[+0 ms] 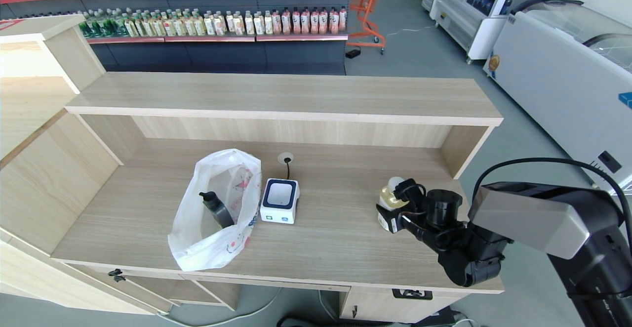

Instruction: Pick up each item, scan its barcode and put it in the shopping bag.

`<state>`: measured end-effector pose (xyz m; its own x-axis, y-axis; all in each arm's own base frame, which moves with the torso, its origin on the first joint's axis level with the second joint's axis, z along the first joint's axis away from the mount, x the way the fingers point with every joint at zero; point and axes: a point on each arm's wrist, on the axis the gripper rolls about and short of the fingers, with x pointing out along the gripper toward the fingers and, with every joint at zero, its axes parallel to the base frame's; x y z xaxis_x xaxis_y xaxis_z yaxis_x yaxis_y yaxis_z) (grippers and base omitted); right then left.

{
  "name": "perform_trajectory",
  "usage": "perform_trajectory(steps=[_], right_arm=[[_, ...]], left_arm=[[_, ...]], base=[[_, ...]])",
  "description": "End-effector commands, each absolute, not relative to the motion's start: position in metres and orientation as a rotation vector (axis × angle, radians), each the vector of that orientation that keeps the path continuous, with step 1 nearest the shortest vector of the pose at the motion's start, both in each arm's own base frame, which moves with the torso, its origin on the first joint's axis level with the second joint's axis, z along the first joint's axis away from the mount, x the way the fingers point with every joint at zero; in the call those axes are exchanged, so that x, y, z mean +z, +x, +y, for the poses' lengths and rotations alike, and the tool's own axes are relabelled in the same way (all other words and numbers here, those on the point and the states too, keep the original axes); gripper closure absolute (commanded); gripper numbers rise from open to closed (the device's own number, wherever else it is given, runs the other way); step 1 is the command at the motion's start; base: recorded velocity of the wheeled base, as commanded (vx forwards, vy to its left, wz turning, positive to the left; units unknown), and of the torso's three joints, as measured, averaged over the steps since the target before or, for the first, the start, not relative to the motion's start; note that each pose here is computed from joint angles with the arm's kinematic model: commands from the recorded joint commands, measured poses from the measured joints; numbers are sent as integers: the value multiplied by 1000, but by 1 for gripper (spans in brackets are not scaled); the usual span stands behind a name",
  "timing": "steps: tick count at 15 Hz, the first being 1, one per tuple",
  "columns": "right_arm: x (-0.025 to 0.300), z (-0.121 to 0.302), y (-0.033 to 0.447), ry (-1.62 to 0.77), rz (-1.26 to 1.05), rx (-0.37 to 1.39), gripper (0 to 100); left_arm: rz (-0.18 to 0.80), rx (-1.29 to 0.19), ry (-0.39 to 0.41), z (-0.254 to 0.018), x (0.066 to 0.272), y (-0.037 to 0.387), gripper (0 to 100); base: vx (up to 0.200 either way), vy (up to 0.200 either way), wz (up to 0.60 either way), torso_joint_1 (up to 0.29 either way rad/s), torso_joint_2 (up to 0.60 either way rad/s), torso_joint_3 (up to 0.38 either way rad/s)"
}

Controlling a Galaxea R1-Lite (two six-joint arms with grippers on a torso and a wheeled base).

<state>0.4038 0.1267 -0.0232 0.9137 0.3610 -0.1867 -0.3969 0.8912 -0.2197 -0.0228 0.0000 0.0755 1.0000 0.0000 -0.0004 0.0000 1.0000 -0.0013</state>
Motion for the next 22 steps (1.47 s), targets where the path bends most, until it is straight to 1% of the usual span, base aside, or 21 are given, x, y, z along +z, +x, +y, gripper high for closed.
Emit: perform_trajectory(steps=[1, 6, 8, 9, 10, 12, 13, 14, 16, 18, 22], right_arm=[[-23, 127, 405, -260, 138, 394, 100], [-21, 123, 404, -257, 140, 391, 100], [-15, 122, 405, -250, 132, 394, 100], [-3, 123, 411, -233, 114, 382, 100], [15, 123, 412, -156, 136, 378, 100], [65, 123, 404, 24, 123, 370, 100], [81, 124, 397, 91, 123, 382, 100], [102, 124, 381, 178, 141, 455, 100], [126, 120, 345, 273, 195, 687, 100], [135, 127, 319, 279, 225, 853, 100], [144, 155, 283, 270, 252, 1050, 100]], left_arm=[[0, 0, -2, 0, 75, -23, 0], [0, 0, -2, 0, 75, -23, 0], [0, 0, -2, 0, 75, -23, 0], [0, 0, -2, 0, 75, -23, 0], [0, 0, -2, 0, 75, -23, 0], [0, 0, -2, 0, 75, -23, 0], [0, 0, -2, 0, 75, -23, 0], [0, 0, -2, 0, 75, -23, 0], [0, 0, -2, 0, 75, -23, 0], [0, 0, -2, 0, 75, -23, 0], [0, 0, -2, 0, 75, -23, 0]], base=[[0, 0, 0, 0, 0, 0], [0, 0, 0, 0, 0, 0], [0, 0, 0, 0, 0, 0], [0, 0, 0, 0, 0, 0], [0, 0, 0, 0, 0, 0], [0, 0, 0, 0, 0, 0], [0, 0, 0, 0, 0, 0], [0, 0, 0, 0, 0, 0], [0, 0, 0, 0, 0, 0], [0, 0, 0, 0, 0, 0], [0, 0, 0, 0, 0, 0]])
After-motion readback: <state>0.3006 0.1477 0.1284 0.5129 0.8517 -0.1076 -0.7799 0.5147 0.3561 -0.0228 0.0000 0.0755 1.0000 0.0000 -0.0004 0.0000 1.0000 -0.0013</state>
